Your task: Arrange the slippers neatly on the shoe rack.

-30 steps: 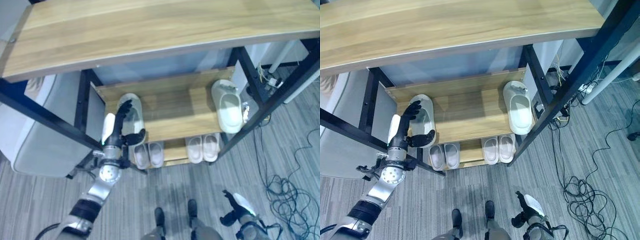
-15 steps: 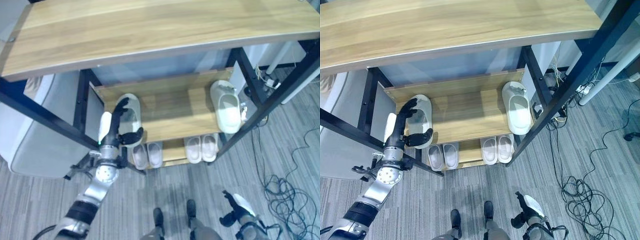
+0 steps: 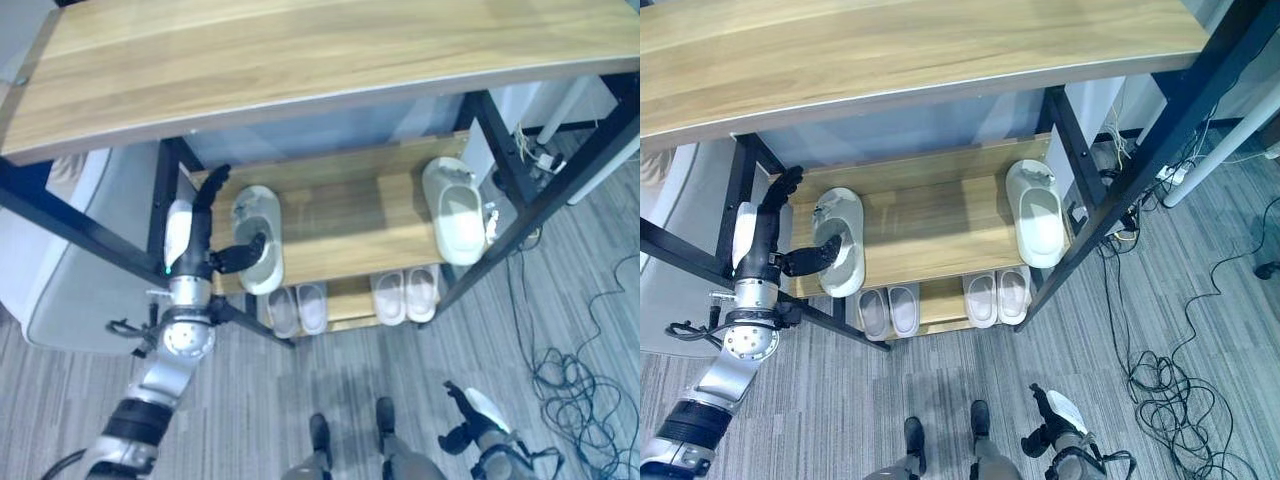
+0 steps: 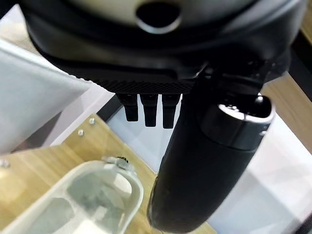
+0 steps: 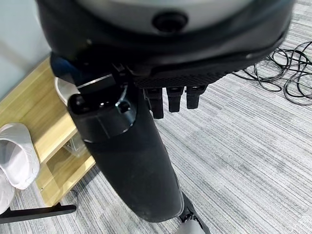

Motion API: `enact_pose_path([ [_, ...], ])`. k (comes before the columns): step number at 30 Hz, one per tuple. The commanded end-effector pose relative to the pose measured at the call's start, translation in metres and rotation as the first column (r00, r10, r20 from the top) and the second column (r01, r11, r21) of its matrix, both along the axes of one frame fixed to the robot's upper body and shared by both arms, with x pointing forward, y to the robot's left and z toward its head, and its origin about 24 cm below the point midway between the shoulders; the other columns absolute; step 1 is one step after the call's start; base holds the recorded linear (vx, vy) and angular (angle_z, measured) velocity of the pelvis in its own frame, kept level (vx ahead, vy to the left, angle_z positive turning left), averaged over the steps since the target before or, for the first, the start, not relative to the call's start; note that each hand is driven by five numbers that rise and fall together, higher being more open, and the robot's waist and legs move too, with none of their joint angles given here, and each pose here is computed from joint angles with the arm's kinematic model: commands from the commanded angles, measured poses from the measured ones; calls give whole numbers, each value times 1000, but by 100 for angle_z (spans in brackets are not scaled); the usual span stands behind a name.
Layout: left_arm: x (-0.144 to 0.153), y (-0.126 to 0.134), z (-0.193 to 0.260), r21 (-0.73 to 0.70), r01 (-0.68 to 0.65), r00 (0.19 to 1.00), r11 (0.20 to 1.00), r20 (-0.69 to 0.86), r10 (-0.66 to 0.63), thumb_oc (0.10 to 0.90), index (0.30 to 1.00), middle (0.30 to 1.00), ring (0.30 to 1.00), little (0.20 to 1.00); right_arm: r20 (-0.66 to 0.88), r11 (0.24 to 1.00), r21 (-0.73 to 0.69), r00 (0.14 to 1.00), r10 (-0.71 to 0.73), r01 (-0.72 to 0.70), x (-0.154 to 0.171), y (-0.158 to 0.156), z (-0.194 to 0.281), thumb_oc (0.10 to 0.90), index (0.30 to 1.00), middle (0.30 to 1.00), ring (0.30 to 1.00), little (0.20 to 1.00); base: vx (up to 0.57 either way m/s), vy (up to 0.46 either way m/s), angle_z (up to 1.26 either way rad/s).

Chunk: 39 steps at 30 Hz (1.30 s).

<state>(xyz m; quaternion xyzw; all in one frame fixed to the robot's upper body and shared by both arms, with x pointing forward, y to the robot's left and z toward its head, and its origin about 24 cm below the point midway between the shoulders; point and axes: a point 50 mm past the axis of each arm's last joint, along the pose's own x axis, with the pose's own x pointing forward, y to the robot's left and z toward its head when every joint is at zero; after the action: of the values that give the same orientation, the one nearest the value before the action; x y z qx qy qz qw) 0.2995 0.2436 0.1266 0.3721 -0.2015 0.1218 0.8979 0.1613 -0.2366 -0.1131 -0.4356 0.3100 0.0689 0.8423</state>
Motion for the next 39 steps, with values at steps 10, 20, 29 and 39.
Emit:
enact_pose_path([
  [10, 30, 41, 59, 286, -186, 980, 940, 123, 156, 800, 900, 900, 900, 900, 76, 1000, 19, 997, 7, -9, 5, -5, 11, 800, 900, 900, 900, 900, 0, 0, 0],
  [20, 43, 38, 50, 253, -152, 988, 956, 29, 149, 400, 300, 300, 300, 300, 72, 1000, 29, 997, -10, 8, 5, -5, 10, 800, 900, 900, 900, 900, -3, -2, 1],
  [29, 43, 15, 46, 136, -56, 998, 989, 43, 51, 400, 300, 300, 300, 300, 71, 999, 40, 997, -14, 11, 7, -2, 10, 800, 900, 900, 900, 900, 0, 0, 0],
  [39, 42, -43, 41, -26, 153, 984, 988, 96, -150, 400, 300, 300, 300, 300, 85, 999, 29, 996, -17, 14, 13, -1, 12, 800, 900, 900, 900, 900, 0, 0, 0],
])
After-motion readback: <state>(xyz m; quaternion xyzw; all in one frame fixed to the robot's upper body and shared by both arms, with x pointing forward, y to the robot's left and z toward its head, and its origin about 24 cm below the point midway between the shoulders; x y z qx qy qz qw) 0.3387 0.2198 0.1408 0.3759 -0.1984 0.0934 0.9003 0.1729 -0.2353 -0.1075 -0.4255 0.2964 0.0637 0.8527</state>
